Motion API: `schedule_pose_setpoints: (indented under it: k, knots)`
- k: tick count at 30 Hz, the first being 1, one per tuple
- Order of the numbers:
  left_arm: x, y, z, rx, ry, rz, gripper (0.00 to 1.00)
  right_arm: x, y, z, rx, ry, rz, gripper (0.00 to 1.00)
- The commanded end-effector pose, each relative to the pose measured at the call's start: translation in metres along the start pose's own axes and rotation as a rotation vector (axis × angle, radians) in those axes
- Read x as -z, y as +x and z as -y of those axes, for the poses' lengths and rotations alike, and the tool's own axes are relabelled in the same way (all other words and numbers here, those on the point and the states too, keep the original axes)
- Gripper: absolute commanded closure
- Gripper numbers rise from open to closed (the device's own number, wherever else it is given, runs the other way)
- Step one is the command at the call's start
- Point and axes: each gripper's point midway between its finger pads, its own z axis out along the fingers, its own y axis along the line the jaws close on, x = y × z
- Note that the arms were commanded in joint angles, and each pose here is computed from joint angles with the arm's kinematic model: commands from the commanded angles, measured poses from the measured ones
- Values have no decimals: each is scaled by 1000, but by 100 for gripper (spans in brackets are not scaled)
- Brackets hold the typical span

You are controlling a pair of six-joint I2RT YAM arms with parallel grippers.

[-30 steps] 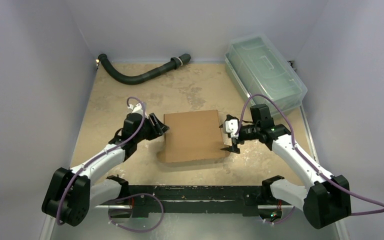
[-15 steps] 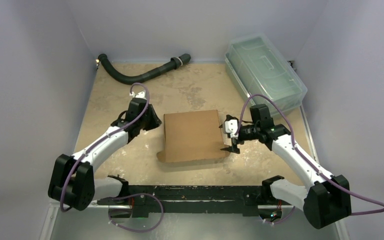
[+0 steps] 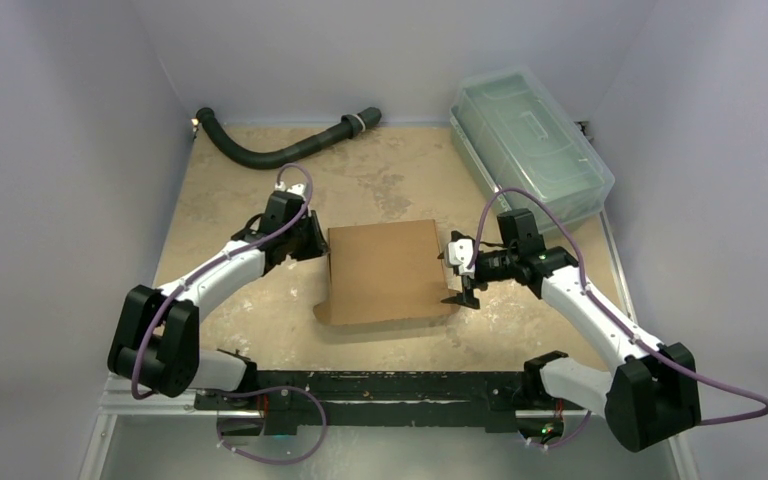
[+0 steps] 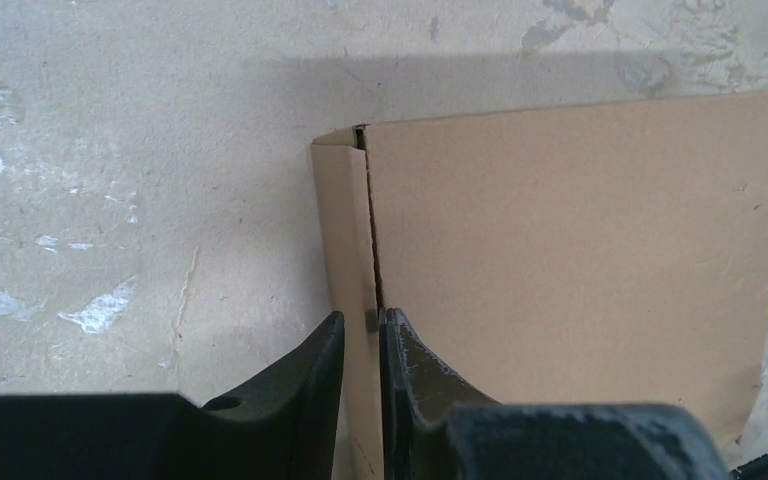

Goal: Fold the paper box

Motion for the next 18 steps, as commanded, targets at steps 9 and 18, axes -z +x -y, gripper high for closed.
schedule_pose_setpoints:
  k: [9, 18]
  knots:
    - [-4, -7, 5, -24, 23, -2, 82, 0, -7, 2, 24, -8, 12, 1]
    - [-2, -4, 0, -28, -5, -17, 97, 0, -6, 1, 24, -14, 10, 1]
